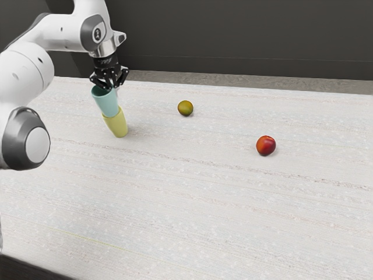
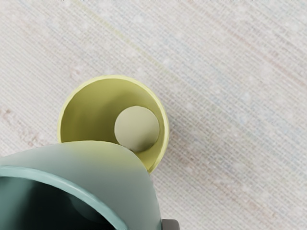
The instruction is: Place the right cup onto the left cup
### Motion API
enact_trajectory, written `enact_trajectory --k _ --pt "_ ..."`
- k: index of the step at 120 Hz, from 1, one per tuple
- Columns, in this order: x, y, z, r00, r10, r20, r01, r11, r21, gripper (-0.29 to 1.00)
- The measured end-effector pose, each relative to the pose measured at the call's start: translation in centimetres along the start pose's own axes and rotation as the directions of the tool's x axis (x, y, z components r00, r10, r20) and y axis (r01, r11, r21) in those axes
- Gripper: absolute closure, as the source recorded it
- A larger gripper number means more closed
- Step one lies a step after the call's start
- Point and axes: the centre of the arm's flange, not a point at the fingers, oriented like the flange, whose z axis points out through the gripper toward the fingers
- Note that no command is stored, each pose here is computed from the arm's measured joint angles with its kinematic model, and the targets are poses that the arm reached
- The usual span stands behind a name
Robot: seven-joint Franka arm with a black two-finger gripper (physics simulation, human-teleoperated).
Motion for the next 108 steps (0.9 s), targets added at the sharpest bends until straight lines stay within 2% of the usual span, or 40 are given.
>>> enact_trajectory --k 40,108 --pt "2.6 0.6 -1.2 0.999 0.028 -0.028 -0.029 1.0 -0.006 0.78" --pt "4.3 0.4 2.5 0.998 0.052 0.022 -0.052 0.999 0.005 0.78"
